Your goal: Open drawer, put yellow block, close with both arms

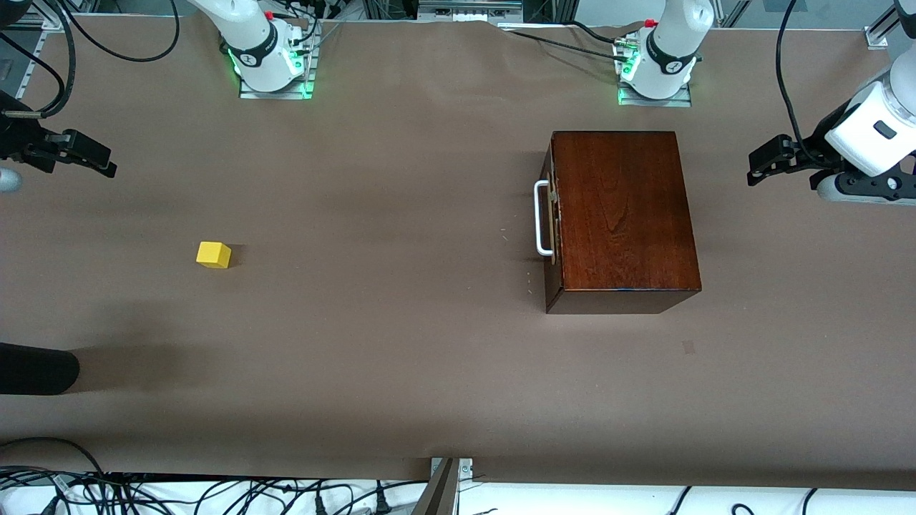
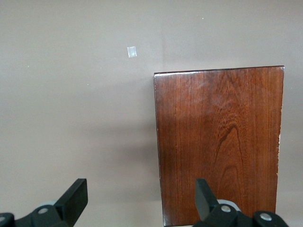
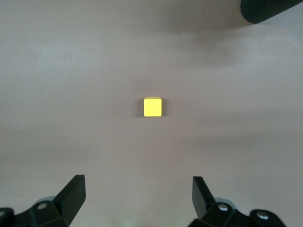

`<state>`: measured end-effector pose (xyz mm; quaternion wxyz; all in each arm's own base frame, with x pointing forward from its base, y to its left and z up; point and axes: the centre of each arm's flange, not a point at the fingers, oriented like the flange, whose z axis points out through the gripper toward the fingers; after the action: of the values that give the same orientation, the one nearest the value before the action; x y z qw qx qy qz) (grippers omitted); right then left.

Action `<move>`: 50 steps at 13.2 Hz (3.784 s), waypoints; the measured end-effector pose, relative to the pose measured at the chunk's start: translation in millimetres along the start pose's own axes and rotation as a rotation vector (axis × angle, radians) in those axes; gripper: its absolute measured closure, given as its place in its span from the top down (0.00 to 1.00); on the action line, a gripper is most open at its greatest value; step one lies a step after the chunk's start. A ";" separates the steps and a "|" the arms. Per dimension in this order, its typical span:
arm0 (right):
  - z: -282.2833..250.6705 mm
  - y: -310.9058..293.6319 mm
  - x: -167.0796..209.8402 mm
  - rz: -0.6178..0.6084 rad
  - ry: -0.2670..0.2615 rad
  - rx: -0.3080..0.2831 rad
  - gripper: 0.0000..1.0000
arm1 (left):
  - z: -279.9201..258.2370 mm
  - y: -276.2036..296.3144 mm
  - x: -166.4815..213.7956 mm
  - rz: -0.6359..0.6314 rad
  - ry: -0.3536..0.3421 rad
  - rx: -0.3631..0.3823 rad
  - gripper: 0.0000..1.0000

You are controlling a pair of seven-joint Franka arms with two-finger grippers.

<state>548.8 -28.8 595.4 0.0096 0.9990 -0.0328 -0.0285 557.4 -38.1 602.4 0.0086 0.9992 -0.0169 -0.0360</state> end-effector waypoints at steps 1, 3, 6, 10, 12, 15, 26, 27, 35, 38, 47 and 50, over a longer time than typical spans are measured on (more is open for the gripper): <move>0.0 0.0 0.0 0.000 0.000 0.000 1.00 | 0.0 0.0 0.0 0.000 0.000 0.000 1.00; 0.1 0.0 0.1 0.000 0.000 0.000 1.00 | 0.0 0.0 0.0 0.000 0.000 0.000 1.00; 0.4 0.0 0.2 0.000 -0.001 0.000 1.00 | 0.1 3.7 -0.1 -0.006 0.000 0.000 1.00; 1.0 0.1 0.4 0.001 -0.003 0.000 1.00 | 0.6 22.7 -1.2 -0.005 -0.001 0.002 1.00; 1.0 0.6 0.4 0.002 -0.003 -0.001 1.00 | 0.6 22.5 -1.2 -0.005 -0.001 0.002 1.00; 1.1 3.5 0.5 0.007 -0.003 0.000 1.00 | 2.8 41.0 -2.0 0.005 -0.005 0.004 1.00; 1.4 4.7 0.6 0.009 -0.003 0.000 1.00 | 51.1 248.5 -35.5 -0.040 -0.040 0.064 1.00; 1.4 4.7 0.6 0.009 -0.004 0.000 1.00 | 60.9 276.0 -44.6 -0.053 -0.038 0.079 1.00; 1.5 5.0 0.6 0.010 -0.004 0.000 1.00 | 198.7 397.2 -53.2 -0.063 0.008 0.216 1.00; 1.5 4.9 0.6 0.010 -0.004 0.000 1.00 | 244.4 412.9 -48.9 -0.056 0.034 0.261 1.00; 1.6 5.0 0.6 0.010 -0.004 0.000 1.00 | 315.7 391.8 -27.3 -0.053 0.048 0.332 1.00; 3.2 4.9 0.9 0.010 -0.007 -0.001 1.00 | 318.0 390.7 -27.1 -0.054 0.046 0.333 1.00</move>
<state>549.2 -33.8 592.3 0.0099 0.9987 -0.0377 -0.0320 494.4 -432.7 294.5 -0.1575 0.9875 0.0042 -0.0099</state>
